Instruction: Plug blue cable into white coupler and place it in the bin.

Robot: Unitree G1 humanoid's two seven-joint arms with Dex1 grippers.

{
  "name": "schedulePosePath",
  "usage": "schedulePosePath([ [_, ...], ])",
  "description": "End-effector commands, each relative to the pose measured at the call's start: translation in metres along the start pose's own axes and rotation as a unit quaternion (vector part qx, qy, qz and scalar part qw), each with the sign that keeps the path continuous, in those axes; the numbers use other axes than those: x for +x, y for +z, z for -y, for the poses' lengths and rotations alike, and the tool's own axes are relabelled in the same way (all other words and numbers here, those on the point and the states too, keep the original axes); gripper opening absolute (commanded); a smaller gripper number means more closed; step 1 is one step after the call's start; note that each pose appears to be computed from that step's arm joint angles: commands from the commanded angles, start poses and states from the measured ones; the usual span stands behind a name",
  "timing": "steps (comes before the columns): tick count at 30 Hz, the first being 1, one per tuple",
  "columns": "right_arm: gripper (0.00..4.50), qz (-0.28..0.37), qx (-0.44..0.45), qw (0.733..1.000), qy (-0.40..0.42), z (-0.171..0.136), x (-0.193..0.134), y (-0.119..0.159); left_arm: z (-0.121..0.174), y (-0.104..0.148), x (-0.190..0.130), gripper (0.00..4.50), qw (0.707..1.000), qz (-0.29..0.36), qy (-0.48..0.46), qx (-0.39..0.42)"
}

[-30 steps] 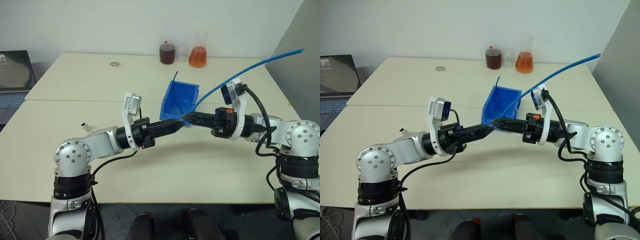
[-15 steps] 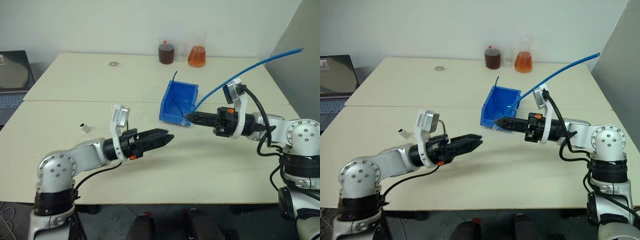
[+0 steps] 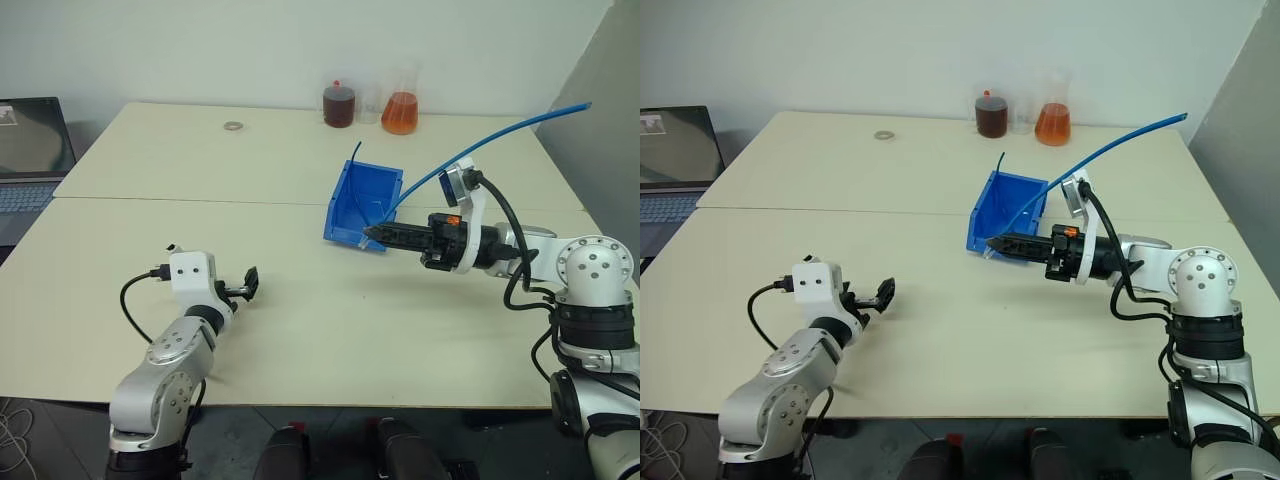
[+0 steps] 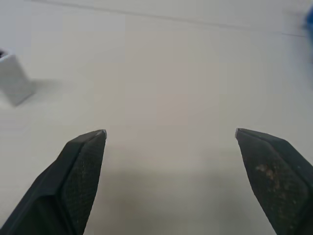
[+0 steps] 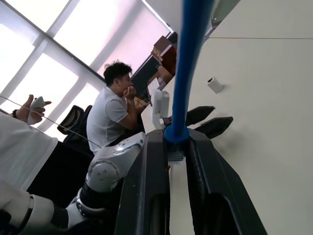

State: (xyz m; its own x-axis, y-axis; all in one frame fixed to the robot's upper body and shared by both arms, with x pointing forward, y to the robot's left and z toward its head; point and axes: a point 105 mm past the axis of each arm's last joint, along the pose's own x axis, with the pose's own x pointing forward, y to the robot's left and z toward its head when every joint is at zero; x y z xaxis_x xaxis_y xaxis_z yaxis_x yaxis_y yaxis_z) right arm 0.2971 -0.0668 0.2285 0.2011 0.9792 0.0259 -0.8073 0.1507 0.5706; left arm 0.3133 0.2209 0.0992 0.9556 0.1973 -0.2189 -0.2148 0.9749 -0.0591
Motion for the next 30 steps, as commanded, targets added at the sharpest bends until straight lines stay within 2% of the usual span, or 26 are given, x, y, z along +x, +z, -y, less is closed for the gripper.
schedulePosePath([
  [1, 0.18, 0.008, -0.023, 1.000, 0.015, -0.006, 0.002, 0.010, -0.019, 0.019, 0.009, 4.45, 0.993, 0.049, 0.111, -0.001],
  [4, 0.18, 0.006, -0.025, 1.000, 0.012, -0.004, 0.002, 0.011, -0.032, 0.024, 0.019, 4.45, 0.981, 0.061, 0.181, -0.022],
  [8, 0.18, 0.006, -0.028, 1.000, 0.008, -0.003, 0.001, 0.011, -0.039, 0.029, 0.022, 4.45, 0.974, 0.068, 0.217, -0.017],
  [12, 0.18, 0.008, -0.031, 0.999, 0.005, -0.003, 0.000, 0.013, -0.040, 0.019, 0.029, 4.45, 0.974, 0.046, 0.220, -0.029],
  [16, 0.18, 0.009, -0.032, 0.999, 0.001, -0.002, -0.001, 0.015, -0.034, 0.026, 0.040, 4.45, 0.976, 0.054, 0.209, -0.040],
  [21, 0.18, 0.011, -0.033, 0.999, -0.002, -0.003, -0.001, 0.015, -0.044, 0.028, 0.049, 4.45, 0.968, 0.052, 0.234, -0.071],
  [25, 0.18, 0.009, -0.035, 0.999, -0.007, -0.002, -0.002, 0.014, -0.052, 0.020, 0.055, 4.45, 0.959, 0.033, 0.259, -0.112],
  [30, 0.18, 0.010, -0.035, 0.999, -0.008, -0.002, -0.002, 0.014, -0.050, 0.020, 0.058, 4.45, 0.959, 0.031, 0.256, -0.114],
])
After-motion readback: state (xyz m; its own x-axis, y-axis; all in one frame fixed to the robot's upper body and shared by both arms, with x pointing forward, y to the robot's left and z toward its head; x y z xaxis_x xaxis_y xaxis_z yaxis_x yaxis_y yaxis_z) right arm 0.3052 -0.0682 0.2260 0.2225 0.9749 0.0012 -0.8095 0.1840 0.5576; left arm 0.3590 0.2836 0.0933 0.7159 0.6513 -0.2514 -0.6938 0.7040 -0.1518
